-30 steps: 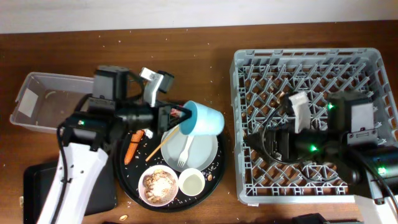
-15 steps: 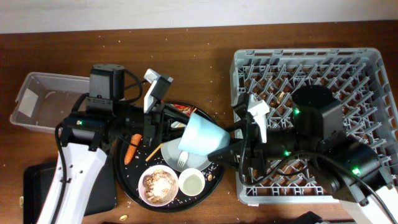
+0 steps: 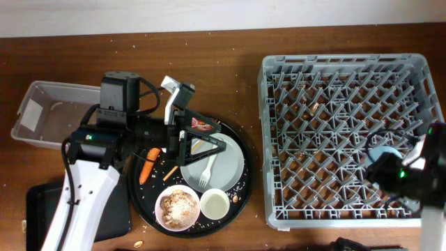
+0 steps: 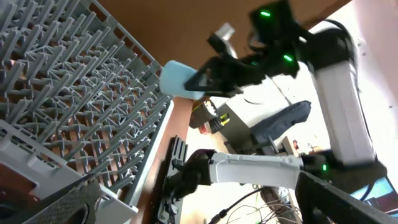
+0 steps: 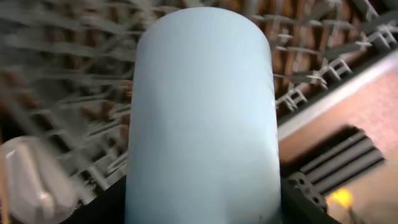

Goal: Sort waste into correct bins and load items into the dishwasher rack

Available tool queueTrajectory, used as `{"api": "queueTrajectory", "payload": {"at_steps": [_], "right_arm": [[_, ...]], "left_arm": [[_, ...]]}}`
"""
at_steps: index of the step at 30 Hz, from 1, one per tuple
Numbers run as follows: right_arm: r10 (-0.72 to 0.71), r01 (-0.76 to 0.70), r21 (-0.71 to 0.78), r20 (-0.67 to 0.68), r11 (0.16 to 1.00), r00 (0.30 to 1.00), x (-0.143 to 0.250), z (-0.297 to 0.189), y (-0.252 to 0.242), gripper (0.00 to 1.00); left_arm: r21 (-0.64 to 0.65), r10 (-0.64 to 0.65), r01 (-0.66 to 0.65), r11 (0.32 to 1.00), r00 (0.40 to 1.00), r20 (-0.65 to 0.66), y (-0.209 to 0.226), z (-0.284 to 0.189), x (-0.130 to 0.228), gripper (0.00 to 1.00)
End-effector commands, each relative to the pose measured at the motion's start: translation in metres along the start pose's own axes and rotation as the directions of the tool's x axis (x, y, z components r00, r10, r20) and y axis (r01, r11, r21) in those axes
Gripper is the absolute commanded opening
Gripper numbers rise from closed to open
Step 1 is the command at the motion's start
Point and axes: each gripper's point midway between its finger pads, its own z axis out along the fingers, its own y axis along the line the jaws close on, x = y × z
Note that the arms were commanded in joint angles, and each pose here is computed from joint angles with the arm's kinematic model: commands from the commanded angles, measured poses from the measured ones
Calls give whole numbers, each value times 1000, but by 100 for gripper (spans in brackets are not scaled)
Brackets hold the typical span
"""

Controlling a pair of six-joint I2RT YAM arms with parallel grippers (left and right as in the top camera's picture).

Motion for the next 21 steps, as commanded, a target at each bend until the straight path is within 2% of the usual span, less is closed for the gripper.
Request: {"api": "queueTrajectory", "payload": {"at_steps": [1, 3, 5, 7, 8, 9, 10, 11, 13, 14, 15, 18, 21], "right_arm": [[2, 25, 121, -212, 992, 977, -2, 45, -20, 58], [4, 46, 150, -319, 988, 948, -5, 71, -24, 61], [17, 51, 165, -386, 985, 922, -6, 89, -25, 79], [12, 37, 128, -362, 991, 932, -13, 89, -17, 82], [5, 30, 103, -323, 994, 946, -18, 81, -12, 82], [-11, 29, 59, -281, 998, 960, -22, 69, -4, 82], [-68, 67, -15, -232, 998, 970, -25, 54, 7, 82], [-167, 147, -143, -134, 979, 977, -23, 26, 28, 82], [-244, 244, -282, 38, 928, 969, -6, -18, 55, 82], [-269, 285, -308, 94, 908, 959, 3, -31, 61, 82], [-300, 335, -322, 154, 886, 942, 13, -45, 65, 83], [-327, 384, -335, 214, 861, 920, 29, -60, 65, 87], [-329, 375, -334, 187, 865, 926, 34, -57, 62, 87]], "left_arm": [[-1, 7, -7, 1000, 1000, -3, -2, 0, 0, 99], [-1, -2, 2, 1000, 1000, -5, -2, 0, 1, 99], [0, -6, 6, 1000, 1000, -6, -2, 0, 2, 99], [-25, -36, 35, 999, 999, -27, 1, 4, 8, 96], [-106, -54, 49, 993, 998, -44, 12, 7, 14, 91], [-214, -77, 61, 975, 995, -63, 26, 7, 22, 89], [-356, -117, 80, 931, 990, -84, 46, 2, 34, 89], [-592, -233, 134, 794, 968, -93, 76, -16, 57, 89], [-870, -437, 160, 467, 897, -70, 107, -57, 108, 79], [-891, -469, 154, 426, 880, -72, 108, -61, 119, 76], [-897, -526, 155, 414, 845, -96, 108, -54, 142, 70], [-917, -635, 154, 369, 762, -127, 113, -36, 198, 68], [-933, -611, 97, 346, 778, -146, 133, -22, 226, 63]]}}
